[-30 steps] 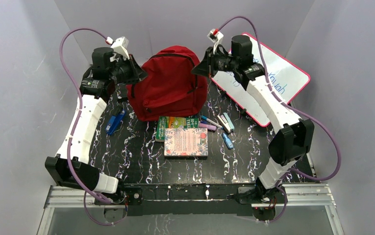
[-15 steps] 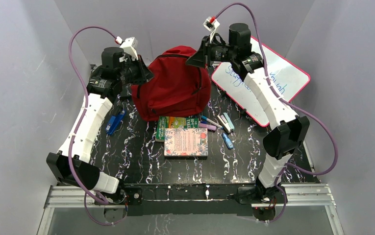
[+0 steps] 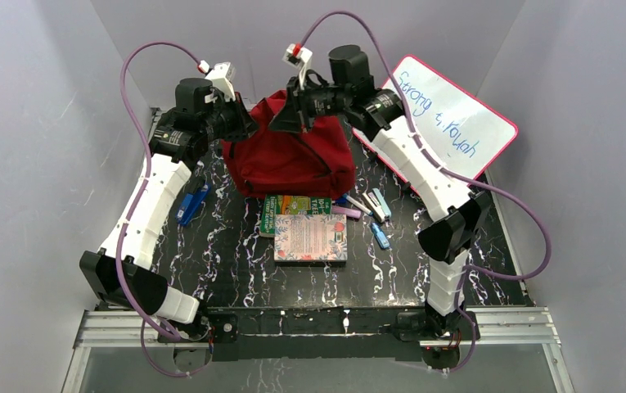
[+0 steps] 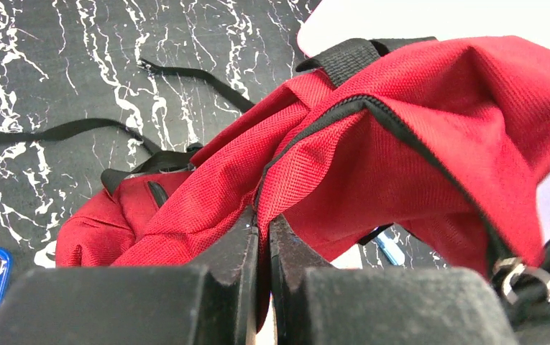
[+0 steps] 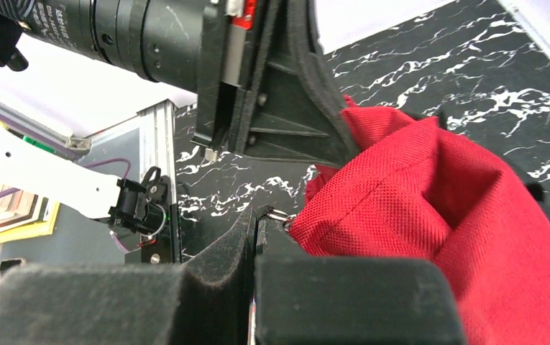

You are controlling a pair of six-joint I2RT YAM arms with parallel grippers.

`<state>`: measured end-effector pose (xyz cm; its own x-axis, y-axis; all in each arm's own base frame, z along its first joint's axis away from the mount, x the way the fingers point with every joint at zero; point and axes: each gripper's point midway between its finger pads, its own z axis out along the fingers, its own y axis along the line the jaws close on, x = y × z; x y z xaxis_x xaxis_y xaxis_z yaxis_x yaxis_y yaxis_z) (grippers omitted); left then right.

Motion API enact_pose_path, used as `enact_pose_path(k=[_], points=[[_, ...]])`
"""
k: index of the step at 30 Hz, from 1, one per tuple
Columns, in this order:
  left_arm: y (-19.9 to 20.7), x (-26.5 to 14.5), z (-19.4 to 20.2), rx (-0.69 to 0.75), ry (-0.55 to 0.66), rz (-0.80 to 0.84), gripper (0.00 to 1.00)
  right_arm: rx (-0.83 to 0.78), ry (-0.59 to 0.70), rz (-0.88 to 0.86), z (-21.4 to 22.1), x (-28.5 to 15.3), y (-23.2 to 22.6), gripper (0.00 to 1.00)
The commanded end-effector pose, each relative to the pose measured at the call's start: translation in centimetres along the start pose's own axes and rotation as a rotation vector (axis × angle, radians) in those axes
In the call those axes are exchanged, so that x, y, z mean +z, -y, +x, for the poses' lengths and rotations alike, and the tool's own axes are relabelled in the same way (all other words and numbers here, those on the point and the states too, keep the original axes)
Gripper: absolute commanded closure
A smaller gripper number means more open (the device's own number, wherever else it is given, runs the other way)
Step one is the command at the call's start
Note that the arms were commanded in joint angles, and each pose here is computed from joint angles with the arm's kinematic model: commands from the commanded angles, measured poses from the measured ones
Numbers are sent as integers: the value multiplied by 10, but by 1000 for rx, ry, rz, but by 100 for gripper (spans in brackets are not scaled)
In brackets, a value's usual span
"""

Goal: Pack the student bag
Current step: Unzip the student bag at the center of the board.

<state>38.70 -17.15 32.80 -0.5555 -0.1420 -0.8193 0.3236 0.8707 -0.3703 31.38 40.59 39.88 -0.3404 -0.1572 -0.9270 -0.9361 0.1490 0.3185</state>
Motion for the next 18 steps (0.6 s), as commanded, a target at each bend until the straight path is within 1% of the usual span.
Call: enact_pose_path(k=[1,3,7,8,9,10,12,13,15,18], points=[[22,-6,-16,34,46,63,100,-86,31,-23,-16,11,-23,100],[21,-7,-16,38,48,60,100,-92,20,9,-13,12,-20,99],[13,-12,-11,44,57,21,100,-109,26,130,-10,-3,-10,84],[11,-13,-10,46,61,12,100,-116,27,159,-7,-8,-9,78],[10,-15,-8,48,62,5,100,-129,33,182,-7,-15,-9,70],[8,-16,-7,50,63,-2,100,-137,34,198,-4,-21,-11,60],[6,-18,-3,52,66,-11,100,-159,39,216,1,-34,-18,45],[5,-19,-1,53,67,-12,100,-168,32,229,10,-41,-20,41],[5,-22,3,54,68,-8,100,-208,46,272,15,-59,-25,34],[5,-30,8,55,82,1,100,-263,92,394,23,-92,-25,28]])
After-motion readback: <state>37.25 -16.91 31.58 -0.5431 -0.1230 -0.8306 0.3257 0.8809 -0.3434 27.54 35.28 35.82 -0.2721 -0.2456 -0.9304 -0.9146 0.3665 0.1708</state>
